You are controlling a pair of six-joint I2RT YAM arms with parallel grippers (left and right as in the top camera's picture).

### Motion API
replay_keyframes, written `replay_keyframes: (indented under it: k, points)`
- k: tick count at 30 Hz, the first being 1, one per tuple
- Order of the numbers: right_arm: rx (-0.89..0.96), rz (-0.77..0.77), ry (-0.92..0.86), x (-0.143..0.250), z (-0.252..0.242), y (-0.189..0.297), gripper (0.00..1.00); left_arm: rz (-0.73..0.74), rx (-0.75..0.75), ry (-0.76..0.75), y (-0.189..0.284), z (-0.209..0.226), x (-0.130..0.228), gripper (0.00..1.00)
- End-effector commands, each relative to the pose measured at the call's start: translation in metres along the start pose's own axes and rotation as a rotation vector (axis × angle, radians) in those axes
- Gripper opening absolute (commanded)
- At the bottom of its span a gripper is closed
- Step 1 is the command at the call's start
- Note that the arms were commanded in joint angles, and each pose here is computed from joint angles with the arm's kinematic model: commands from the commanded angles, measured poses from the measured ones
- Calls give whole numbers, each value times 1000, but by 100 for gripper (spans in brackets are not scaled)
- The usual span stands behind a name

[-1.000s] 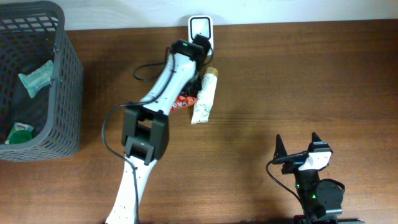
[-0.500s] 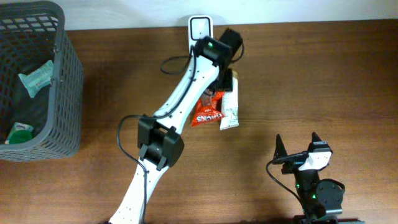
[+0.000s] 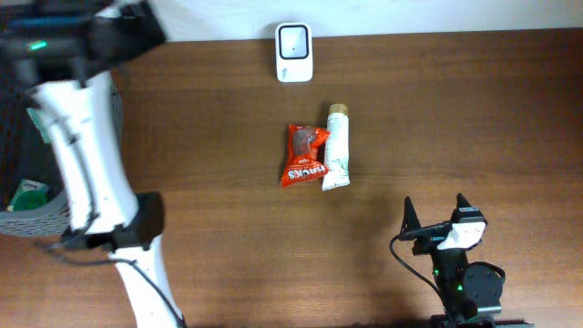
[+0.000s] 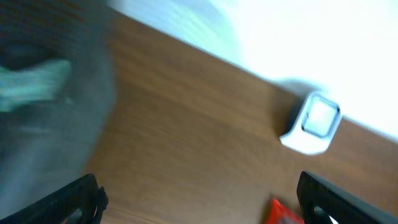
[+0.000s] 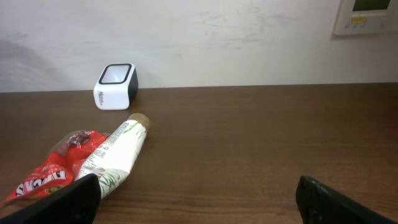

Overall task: Scan the item barcode
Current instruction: 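Carry the red snack bag out and place it beside the tube, then reach the left gripper into the basket and grasp the mint-green packet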

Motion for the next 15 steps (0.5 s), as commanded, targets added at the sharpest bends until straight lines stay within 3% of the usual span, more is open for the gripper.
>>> replay_keyframes:
  k: [1,6,11,15]
  points:
    - [14,-1,-3,2,-2,0,98,-97,-113,25,43,65,-7,99]
    - [14,-1,-3,2,-2,0,98,26,-286,208,25,162,5,99]
    - [14,-1,-3,2,-2,0,99,348,-386,253,-49,207,43,100]
    - [14,-1,-3,2,-2,0,99,313,-371,162,-120,223,50,90]
Point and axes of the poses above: each gripper's point midway between its finger pads, its own y axis back along the fingers, its own z axis along the line the jaws close on, x = y × z, the point moved 10 cm from there along y, back along the fingers, and after that the axes turned 13 degrees about -y, right-handed, at the moved point
